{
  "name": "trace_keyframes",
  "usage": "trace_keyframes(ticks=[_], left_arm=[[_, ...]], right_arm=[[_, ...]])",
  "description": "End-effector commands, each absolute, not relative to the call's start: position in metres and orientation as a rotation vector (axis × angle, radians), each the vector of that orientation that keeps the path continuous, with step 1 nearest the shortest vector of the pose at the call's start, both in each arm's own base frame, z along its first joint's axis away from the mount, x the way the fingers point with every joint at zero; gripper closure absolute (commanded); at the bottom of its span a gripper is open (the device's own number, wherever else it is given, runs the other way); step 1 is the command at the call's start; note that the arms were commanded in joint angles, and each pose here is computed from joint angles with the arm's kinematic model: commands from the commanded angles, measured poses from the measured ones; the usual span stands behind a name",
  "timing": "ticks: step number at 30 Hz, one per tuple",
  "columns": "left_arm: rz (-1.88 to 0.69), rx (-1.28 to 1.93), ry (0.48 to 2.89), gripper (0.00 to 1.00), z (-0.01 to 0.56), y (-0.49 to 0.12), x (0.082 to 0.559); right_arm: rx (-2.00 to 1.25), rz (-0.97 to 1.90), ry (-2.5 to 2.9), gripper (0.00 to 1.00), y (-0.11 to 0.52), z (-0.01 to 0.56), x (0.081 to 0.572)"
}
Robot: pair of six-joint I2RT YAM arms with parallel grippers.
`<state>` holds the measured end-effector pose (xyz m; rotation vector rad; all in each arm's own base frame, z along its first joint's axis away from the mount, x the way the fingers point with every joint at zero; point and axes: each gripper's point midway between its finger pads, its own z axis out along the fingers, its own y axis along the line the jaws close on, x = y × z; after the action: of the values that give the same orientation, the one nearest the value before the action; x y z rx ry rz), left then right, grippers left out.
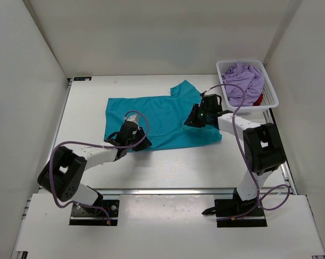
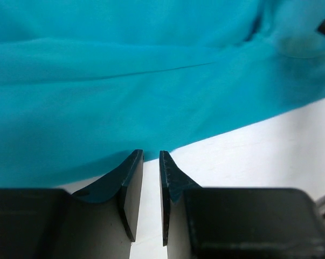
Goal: Fold and stack the t-shirts
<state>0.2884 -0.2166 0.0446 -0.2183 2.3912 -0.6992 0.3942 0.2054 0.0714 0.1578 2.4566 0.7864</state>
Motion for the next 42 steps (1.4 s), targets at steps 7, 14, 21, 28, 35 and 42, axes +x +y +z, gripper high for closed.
trace_keyframes(ticks=[7, 14, 21, 28, 35, 42], left_arm=[[-0.683, -0.204, 2.389, 0.71, 0.048, -0.223, 0.315], [-0.632, -0.413, 2.458, 0.71, 0.004, -0.156, 0.286], [-0.578, -0.404, 2.536, 0.72, -0.012, -0.144, 0.25], [-0.551, -0.369, 2.651, 0.72, -0.033, -0.137, 0.177], [-0.537, -0.267, 2.447, 0.7, 0.041, -0.147, 0.228], [-0.492, -0.429, 2.239, 0.65, 0.111, -0.114, 0.346]], right_arm=[[0.126, 0.599, 2.505, 1.0, 0.186, 0.052, 0.358], [0.161, 0.421, 2.604, 1.0, 0.153, 0.017, 0.33], [0.135, 0.377, 2.673, 1.0, 0.141, -0.003, 0.273], [0.089, 0.375, 2.761, 1.0, 0.142, -0.015, 0.208], [0.053, 0.49, 2.642, 0.91, 0.169, 0.042, 0.244], [-0.005, 0.578, 2.405, 0.75, 0.196, 0.122, 0.34]])
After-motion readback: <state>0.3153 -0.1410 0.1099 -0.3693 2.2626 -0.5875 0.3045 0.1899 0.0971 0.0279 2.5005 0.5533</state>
